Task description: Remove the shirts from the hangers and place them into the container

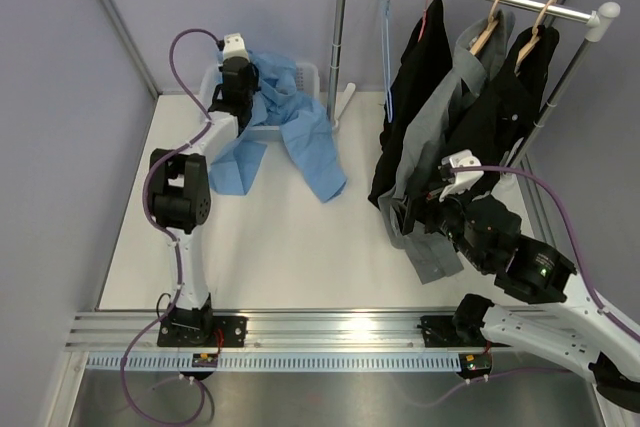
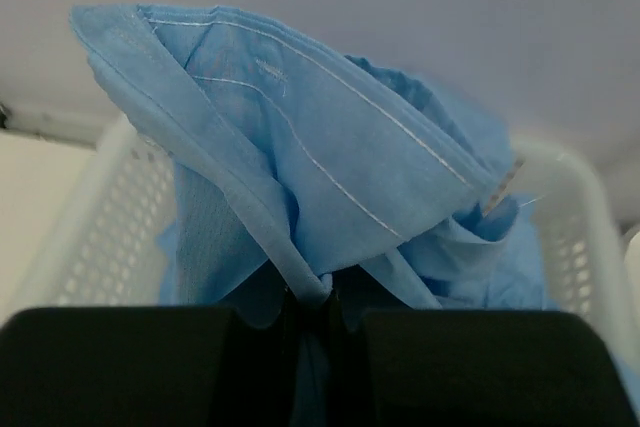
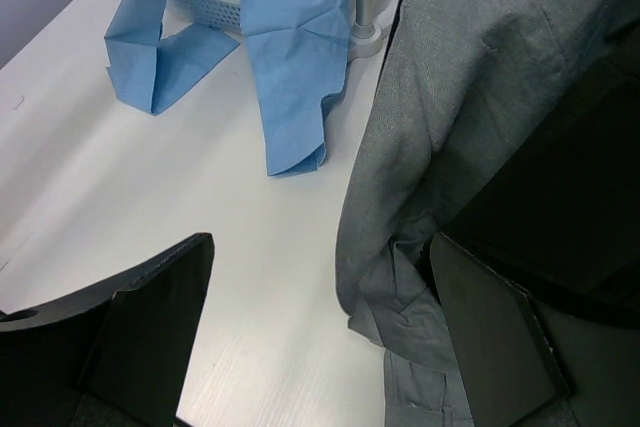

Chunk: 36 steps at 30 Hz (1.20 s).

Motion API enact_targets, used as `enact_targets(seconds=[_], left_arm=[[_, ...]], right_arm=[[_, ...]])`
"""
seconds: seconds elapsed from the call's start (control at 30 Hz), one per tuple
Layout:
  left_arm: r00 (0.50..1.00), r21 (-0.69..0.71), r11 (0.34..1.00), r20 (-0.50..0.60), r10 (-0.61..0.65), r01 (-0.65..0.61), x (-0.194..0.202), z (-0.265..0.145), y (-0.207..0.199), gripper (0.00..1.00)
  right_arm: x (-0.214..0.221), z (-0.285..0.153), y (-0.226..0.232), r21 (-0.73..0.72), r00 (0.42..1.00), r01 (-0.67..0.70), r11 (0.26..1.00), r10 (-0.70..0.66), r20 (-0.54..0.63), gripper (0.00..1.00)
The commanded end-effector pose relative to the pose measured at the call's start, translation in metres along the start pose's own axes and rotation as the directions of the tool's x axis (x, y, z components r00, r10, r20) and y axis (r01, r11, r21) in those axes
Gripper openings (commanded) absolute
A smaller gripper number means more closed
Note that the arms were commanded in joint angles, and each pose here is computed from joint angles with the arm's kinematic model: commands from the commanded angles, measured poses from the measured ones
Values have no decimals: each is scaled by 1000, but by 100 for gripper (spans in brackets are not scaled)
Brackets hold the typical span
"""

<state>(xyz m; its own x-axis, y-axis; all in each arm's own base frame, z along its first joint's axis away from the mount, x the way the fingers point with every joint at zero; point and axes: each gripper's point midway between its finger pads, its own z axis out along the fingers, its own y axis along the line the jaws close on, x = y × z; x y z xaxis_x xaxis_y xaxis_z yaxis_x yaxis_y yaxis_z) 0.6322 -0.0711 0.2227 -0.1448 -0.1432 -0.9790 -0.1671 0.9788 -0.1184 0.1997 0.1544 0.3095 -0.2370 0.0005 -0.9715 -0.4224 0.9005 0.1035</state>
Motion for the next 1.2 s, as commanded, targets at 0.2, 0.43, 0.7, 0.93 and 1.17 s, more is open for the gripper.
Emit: enact_targets(seconds=[0.2,0.43,0.7,0.93,1.17], left_arm=[[975,-45,999,-223,11,-22,61,27,1,0],[943,-66,998,-330,-45,25,91,26,15,26],[979,55,985,-138,-153,162,-55,-28,-4,85],[979,101,974,-59,-195,200,-114,-93,0,99],[943,-74,949,-116,-313,306,-50,-175,54,99]], right_arm=[[0,13,5,6,1000,23,1000,-23,9,100],[3,13,6,2,1000,17,1000,-17,5,99],[0,7,5,-10,999,-21,1000,21,29,99],[2,-4,6,-42,997,-68,997,69,30,100],[-1,-19,-2,-51,994,-86,995,90,68,100]])
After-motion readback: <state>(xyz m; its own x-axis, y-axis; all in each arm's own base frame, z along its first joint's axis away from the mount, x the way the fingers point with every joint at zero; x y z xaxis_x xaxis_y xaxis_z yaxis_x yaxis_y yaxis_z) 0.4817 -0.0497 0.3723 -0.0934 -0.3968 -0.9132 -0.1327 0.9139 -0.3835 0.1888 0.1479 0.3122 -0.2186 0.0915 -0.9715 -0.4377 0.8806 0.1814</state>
